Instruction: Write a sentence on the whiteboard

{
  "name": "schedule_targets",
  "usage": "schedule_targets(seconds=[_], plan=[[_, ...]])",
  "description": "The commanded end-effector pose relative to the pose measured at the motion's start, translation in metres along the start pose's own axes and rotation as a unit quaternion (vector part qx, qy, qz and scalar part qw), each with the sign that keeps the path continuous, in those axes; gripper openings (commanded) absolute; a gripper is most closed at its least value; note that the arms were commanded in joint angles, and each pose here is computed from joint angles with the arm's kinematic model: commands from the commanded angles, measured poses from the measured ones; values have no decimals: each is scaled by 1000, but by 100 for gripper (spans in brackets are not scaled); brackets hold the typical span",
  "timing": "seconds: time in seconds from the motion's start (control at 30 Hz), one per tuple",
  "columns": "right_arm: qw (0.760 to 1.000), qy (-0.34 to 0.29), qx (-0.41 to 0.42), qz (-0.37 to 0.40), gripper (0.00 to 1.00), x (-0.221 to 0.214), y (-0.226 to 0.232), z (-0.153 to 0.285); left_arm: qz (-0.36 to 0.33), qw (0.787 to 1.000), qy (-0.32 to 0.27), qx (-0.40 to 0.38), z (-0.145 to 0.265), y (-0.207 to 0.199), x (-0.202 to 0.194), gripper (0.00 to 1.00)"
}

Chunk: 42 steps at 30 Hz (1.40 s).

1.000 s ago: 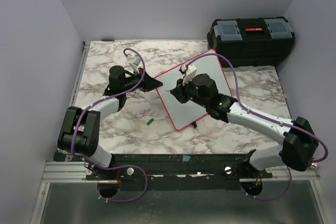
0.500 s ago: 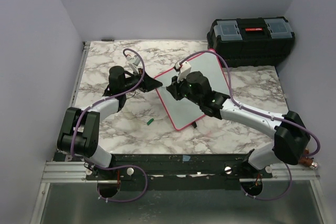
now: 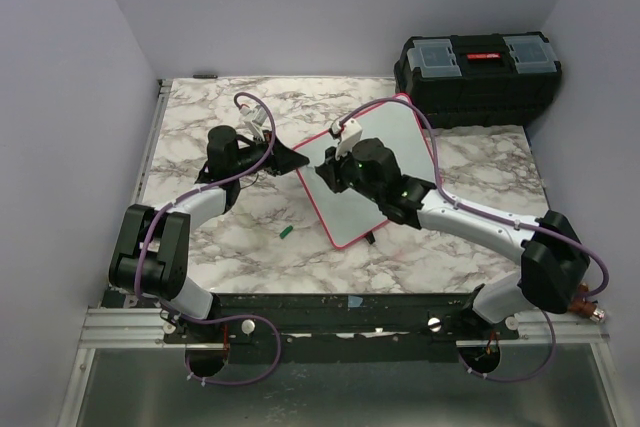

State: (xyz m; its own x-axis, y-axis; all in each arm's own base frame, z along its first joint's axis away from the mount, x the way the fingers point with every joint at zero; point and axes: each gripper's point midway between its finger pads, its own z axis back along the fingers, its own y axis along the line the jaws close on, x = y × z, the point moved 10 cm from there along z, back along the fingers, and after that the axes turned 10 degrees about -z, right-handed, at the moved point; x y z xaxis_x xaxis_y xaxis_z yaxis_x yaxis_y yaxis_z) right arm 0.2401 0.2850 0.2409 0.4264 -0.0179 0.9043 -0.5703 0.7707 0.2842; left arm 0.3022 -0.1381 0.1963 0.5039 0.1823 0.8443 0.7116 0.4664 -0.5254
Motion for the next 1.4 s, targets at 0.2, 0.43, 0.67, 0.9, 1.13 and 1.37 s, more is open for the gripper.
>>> schedule_targets(seconds=[0.2, 0.43, 0.67, 0.9, 1.13, 1.37], plan=[[999, 46, -17, 3, 1, -31, 1, 7, -59, 998, -27, 2, 1, -4, 10, 0], [999, 45, -12, 0, 1, -28, 5, 17, -59, 998, -28, 2, 1, -4, 10, 0], [1000, 3, -4, -12, 1, -4, 12, 27, -60, 998, -27, 1, 1, -5, 10, 0], [999, -14, -27, -11, 1, 5, 13, 19, -60, 998, -25, 1, 1, -5, 9, 0], [999, -16, -41, -5, 1, 2, 11, 6, -65, 998, -26, -1, 2, -6, 9, 0], [999, -14, -50, -4, 1, -1, 11, -1, -67, 997, -25, 0, 1, -6, 9, 0]])
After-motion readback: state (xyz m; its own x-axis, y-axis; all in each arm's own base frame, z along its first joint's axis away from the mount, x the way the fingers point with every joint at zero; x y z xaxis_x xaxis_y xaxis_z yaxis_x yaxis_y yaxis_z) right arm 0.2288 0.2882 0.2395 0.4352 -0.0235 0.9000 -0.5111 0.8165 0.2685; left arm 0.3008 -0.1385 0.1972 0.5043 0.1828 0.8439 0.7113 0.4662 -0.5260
